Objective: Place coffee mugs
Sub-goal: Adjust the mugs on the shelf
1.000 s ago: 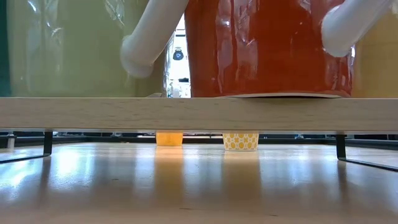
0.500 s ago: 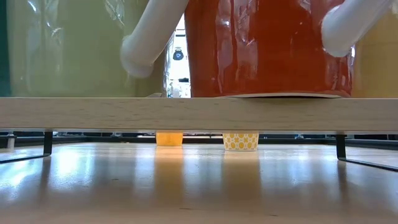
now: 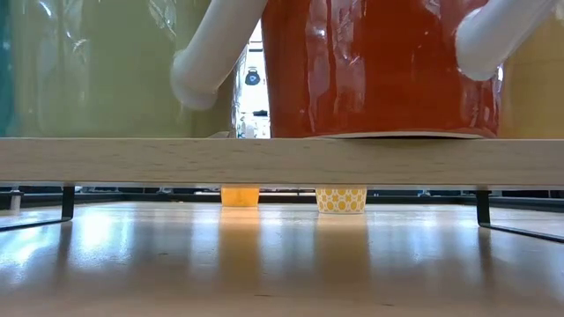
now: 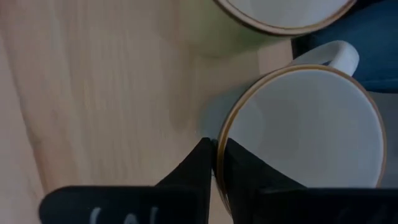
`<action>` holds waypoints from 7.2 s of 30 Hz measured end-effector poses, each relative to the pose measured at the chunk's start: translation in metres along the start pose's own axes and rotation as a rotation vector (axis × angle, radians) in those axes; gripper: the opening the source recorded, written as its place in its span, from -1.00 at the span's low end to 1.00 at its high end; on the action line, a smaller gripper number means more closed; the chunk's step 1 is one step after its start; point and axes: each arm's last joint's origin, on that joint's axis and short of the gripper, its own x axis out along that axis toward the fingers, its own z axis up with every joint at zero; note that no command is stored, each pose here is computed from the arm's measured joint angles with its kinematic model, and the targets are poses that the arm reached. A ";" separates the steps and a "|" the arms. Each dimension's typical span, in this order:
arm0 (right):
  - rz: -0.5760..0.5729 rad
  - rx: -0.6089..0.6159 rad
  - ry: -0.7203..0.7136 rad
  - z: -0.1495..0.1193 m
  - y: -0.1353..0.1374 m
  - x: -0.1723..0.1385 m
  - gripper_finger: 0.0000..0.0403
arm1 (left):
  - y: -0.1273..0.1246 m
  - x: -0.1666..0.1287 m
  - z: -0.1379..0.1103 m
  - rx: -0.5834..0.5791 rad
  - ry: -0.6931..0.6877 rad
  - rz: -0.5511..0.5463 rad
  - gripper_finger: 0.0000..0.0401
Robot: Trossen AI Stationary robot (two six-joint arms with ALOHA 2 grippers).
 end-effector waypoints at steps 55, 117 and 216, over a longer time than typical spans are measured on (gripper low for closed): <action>0.000 0.000 0.001 0.000 0.000 0.000 -0.32 | 0.000 -0.004 0.000 0.025 0.023 -0.003 -0.36; 0.058 -0.020 0.057 -0.007 0.009 0.001 -0.32 | -0.002 0.032 0.063 -0.045 -0.186 0.098 -0.36; 0.050 -0.094 0.051 -0.013 0.006 -0.037 -0.32 | 0.023 -0.013 0.105 -0.148 -0.614 -0.093 -0.36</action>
